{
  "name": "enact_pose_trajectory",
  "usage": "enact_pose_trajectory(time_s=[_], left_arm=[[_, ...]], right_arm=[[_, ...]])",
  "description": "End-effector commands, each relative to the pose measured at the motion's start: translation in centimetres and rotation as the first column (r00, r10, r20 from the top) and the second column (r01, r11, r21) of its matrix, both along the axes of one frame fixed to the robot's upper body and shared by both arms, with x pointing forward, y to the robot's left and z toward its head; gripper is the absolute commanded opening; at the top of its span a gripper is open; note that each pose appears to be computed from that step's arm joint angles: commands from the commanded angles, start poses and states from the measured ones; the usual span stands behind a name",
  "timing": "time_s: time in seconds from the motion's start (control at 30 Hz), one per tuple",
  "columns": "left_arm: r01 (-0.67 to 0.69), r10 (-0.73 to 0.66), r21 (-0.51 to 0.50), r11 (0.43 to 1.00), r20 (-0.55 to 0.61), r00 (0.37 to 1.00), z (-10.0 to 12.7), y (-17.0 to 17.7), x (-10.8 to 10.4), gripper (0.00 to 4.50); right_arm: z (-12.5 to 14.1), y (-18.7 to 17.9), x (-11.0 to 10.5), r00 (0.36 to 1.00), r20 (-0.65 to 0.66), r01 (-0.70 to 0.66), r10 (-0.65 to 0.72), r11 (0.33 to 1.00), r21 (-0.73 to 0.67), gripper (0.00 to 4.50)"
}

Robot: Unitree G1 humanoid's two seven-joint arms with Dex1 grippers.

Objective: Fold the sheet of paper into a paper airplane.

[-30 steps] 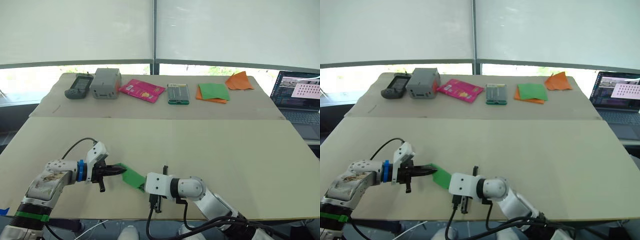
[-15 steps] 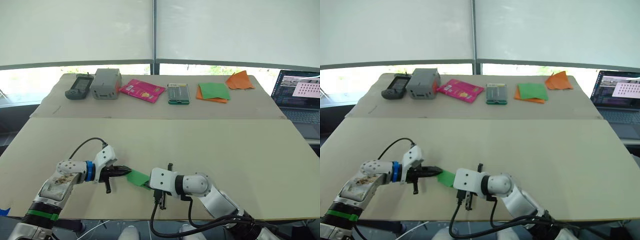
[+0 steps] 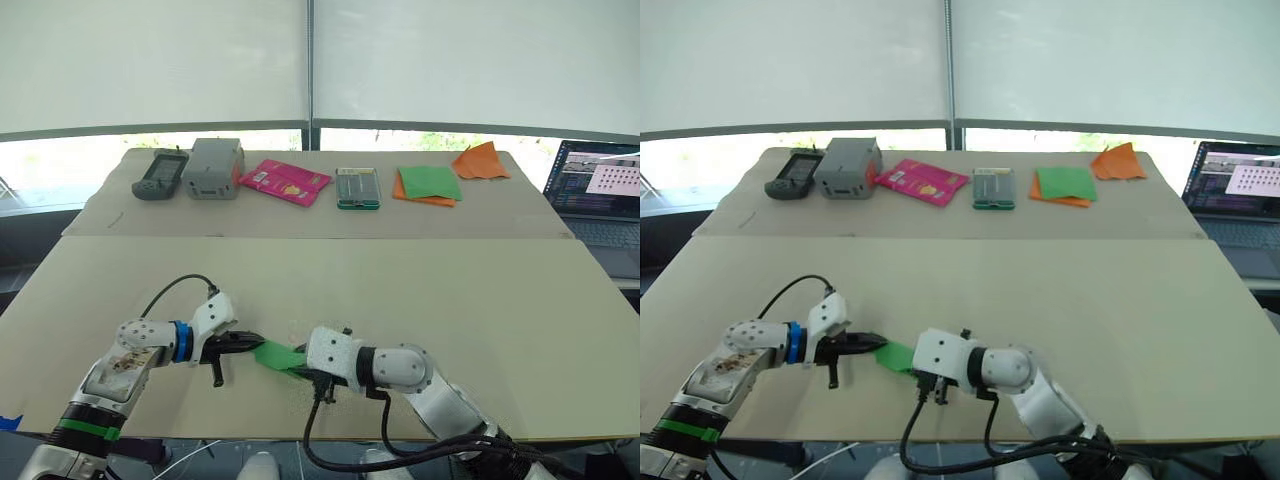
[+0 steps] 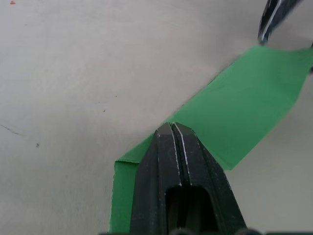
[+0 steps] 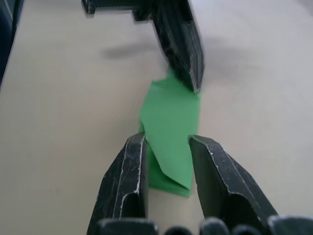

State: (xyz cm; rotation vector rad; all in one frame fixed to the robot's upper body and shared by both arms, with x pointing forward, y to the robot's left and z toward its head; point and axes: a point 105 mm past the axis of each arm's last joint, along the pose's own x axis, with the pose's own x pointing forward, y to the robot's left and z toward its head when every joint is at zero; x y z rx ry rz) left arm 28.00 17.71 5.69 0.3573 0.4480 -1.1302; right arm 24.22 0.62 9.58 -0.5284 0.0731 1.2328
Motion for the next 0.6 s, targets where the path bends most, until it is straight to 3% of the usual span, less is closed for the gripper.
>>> enact_pose_trajectory(time_s=[0.03, 0.1, 0.23, 0.37, 0.6], left_arm=[[-0.018, 0.023, 0.071, 0.997, -0.070, 0.997, -2.4, 0.6, -0.7, 0.00], [-0.017, 0.022, 0.076, 0.997, -0.067, 0.998, -2.5, 0.6, -0.7, 0.00], [-0.020, 0.026, 0.081, 0.997, -0.063, 0.998, -2.7, 0.7, -0.7, 0.00], [-0.021, 0.026, 0.086, 0.996, -0.057, 0.998, -2.7, 0.8, -0.7, 0.00], [-0.028, 0.033, 0.080, 0.996, -0.052, 0.998, -2.5, 0.9, -0.7, 0.00]], right_arm=[[2.5, 0.0, -0.2, 0.999, 0.032, -0.011, 0.009, 0.996, 0.086, 1.58], [3.0, 0.2, -0.6, 1.000, 0.016, -0.022, 0.020, 0.992, 0.123, 1.34], [3.2, 0.5, -0.8, 0.999, -0.032, -0.012, 0.018, 0.987, 0.159, 0.12], [0.6, 0.7, 0.2, 0.997, -0.065, 0.044, -0.039, 0.996, 0.076, 0.05], [-2.5, 0.9, -0.3, 0.987, -0.151, 0.061, -0.059, 0.998, 0.007, 0.05]])
